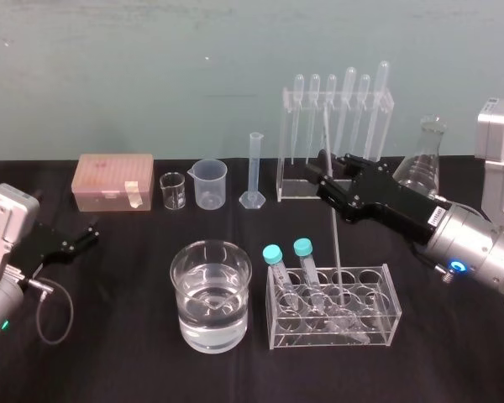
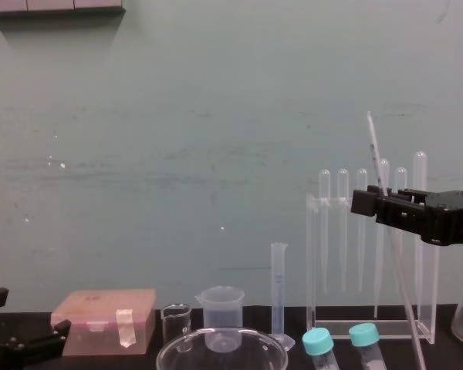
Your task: Hold the thermometer with one hand and immerse one end into the beaker, then reinsert it into the test tube rack.
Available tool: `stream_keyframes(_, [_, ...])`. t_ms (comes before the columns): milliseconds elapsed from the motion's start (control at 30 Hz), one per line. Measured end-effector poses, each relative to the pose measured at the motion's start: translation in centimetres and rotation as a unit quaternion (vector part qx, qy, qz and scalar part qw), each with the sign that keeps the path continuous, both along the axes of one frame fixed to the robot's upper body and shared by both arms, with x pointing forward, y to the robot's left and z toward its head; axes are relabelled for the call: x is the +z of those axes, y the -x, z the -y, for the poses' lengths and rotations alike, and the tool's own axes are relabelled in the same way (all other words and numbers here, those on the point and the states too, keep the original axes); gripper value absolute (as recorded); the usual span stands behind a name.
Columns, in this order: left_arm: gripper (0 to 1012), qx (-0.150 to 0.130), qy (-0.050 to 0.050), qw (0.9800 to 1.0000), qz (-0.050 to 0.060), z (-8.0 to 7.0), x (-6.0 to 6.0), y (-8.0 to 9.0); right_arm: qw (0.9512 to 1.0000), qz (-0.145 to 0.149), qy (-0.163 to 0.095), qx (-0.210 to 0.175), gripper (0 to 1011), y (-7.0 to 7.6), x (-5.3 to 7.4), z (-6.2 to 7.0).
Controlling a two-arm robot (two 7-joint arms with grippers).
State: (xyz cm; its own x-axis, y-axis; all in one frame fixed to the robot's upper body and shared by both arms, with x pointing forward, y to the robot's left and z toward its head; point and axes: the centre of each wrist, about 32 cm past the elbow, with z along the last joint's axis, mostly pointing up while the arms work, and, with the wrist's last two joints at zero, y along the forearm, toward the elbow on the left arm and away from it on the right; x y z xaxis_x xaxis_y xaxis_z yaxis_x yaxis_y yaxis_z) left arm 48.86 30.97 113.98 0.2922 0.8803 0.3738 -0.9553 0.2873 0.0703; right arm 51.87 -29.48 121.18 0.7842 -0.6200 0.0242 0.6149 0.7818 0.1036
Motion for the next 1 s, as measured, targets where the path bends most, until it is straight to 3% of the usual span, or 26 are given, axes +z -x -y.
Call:
stream_keyframes(300, [1008,0.000,0.000,1.0000,0.000,0.00,0.00,0.00,1.0000,0.000,0.000,0.000,650,0.01,0.02,0.01])
stream_keyframes(700, [1008,0.000,0.000,1.0000,0.000,0.00,0.00,0.00,1.0000,0.000,0.000,0.000,979,0.01,0.02,0.01])
stream_keyframes(900, [1008,0.000,0.000,1.0000,0.000,0.00,0.00,0.00,0.9999,0.010,-0.011,-0.005,1003,-0.04,0.25,0.07])
stream_keyframes(1000, [1008,0.000,0.000,1.0000,0.000,0.00,0.00,0.00,0.9970,0.042,-0.042,-0.050,1003,-0.14,0.89,0.46])
